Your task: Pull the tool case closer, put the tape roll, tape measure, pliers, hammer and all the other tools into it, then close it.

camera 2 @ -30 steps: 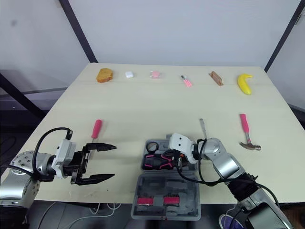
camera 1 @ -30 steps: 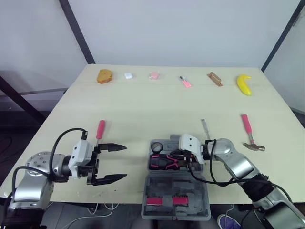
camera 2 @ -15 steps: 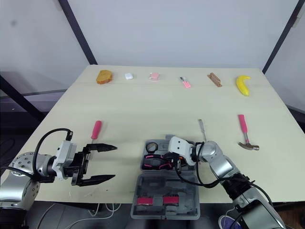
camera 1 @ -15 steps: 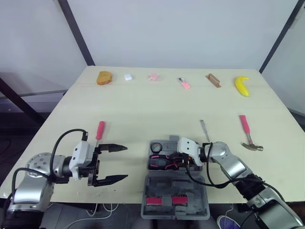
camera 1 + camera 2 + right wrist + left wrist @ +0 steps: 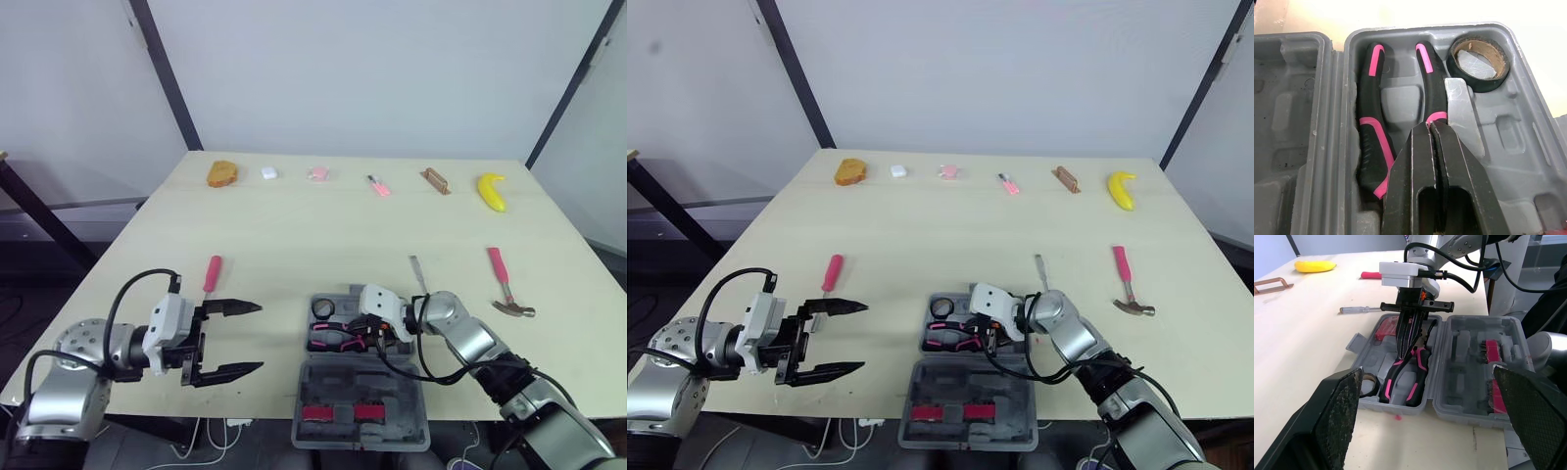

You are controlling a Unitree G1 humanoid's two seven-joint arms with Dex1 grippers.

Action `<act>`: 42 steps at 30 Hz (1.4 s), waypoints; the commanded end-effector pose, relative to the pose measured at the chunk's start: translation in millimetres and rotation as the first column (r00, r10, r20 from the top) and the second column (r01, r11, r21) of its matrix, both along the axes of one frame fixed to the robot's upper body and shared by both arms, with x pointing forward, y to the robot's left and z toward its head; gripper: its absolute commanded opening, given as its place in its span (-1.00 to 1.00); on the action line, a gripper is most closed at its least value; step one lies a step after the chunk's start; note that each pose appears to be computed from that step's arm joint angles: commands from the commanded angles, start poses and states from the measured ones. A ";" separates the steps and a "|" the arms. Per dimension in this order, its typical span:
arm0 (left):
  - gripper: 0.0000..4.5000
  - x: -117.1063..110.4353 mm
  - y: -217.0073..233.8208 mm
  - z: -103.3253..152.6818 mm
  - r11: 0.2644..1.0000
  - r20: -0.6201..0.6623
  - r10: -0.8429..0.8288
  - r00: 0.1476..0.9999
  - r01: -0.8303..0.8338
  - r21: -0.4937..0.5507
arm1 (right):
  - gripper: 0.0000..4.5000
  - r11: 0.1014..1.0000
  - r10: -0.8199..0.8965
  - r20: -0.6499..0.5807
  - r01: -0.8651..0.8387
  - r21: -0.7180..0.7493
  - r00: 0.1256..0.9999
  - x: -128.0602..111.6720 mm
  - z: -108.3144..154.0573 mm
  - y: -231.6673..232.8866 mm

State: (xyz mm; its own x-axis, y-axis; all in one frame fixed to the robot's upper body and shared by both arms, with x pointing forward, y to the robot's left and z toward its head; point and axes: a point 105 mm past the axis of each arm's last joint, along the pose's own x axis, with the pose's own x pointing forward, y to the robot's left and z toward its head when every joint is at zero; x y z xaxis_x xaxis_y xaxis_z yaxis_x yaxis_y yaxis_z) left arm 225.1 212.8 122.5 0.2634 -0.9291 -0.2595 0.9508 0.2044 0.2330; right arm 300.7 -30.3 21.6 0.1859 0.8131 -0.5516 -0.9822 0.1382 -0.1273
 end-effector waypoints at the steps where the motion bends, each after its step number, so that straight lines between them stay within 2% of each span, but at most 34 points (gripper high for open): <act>1: 1.00 -2.2 -2.4 4.4 1.000 0.009 -0.003 1.000 0.003 -0.004 | -0.98 0.995 -0.085 -0.094 0.079 -0.065 0.992 -9.3 -30.4 -27.9; 5: 1.00 -3.8 -3.2 2.0 1.000 0.001 0.003 1.000 -0.003 -0.002 | -0.98 0.996 -0.083 -0.023 0.083 0.030 0.996 -3.6 -7.8 -23.9; 8: 1.00 -2.4 0.5 2.5 0.998 -0.032 0.052 0.998 -0.053 -0.045 | -0.98 0.943 -0.152 0.090 0.117 0.312 0.984 5.5 49.7 -27.6; 10: 1.00 0.5 7.0 4.0 0.992 -0.024 0.107 0.994 -0.109 -0.067 | -0.98 0.907 -0.202 0.129 0.135 0.399 0.971 4.7 66.8 -43.0; 15: 1.00 2.2 22.8 2.7 0.963 -0.018 0.245 0.969 -0.246 -0.113 | -0.98 0.845 -0.373 0.136 0.275 0.458 0.918 -1.6 71.7 -93.1; 21: 1.00 -4.8 64.2 -10.2 0.837 -0.054 0.513 0.857 -0.513 -0.190 | -0.98 0.709 -0.622 0.110 0.499 0.498 0.775 -18.3 65.9 -172.3; 26: 1.00 -12.8 91.5 -21.4 0.730 -0.086 0.647 0.757 -0.648 -0.216 | -0.98 0.579 -0.774 0.101 0.633 0.514 0.626 -39.4 60.2 -228.3; 28: 1.00 -15.1 103.4 -25.0 0.678 -0.093 0.699 0.709 -0.699 -0.227 | -0.76 0.531 -0.813 0.091 0.668 0.521 0.575 -49.1 57.4 -243.3; 29: 1.00 -16.8 114.9 -27.4 0.621 -0.105 0.747 0.656 -0.745 -0.243 | -0.61 0.485 -0.845 0.080 0.696 0.529 0.528 -59.0 54.9 -256.3; 32: 1.00 -28.0 139.8 -39.3 0.471 -0.142 0.844 0.517 -0.842 -0.263 | 0.06 0.308 -0.938 0.037 0.779 0.546 0.344 -92.7 47.8 -299.7; 36: 1.00 -39.0 146.1 -53.7 0.425 -0.166 0.869 0.466 -0.875 -0.231 | 0.98 0.195 -0.972 -0.002 0.813 0.548 0.235 -115.9 41.4 -321.9; 40: 1.00 -40.7 156.8 -59.4 0.375 -0.165 0.897 0.411 -0.903 -0.208 | 0.98 0.136 -0.983 -0.032 0.839 0.527 0.180 -130.5 31.4 -334.3; 42: 1.00 -40.1 157.2 -59.0 0.375 -0.161 0.898 0.410 -0.903 -0.210 | 0.98 0.125 -0.985 -0.036 0.846 0.518 0.167 -134.1 27.6 -338.4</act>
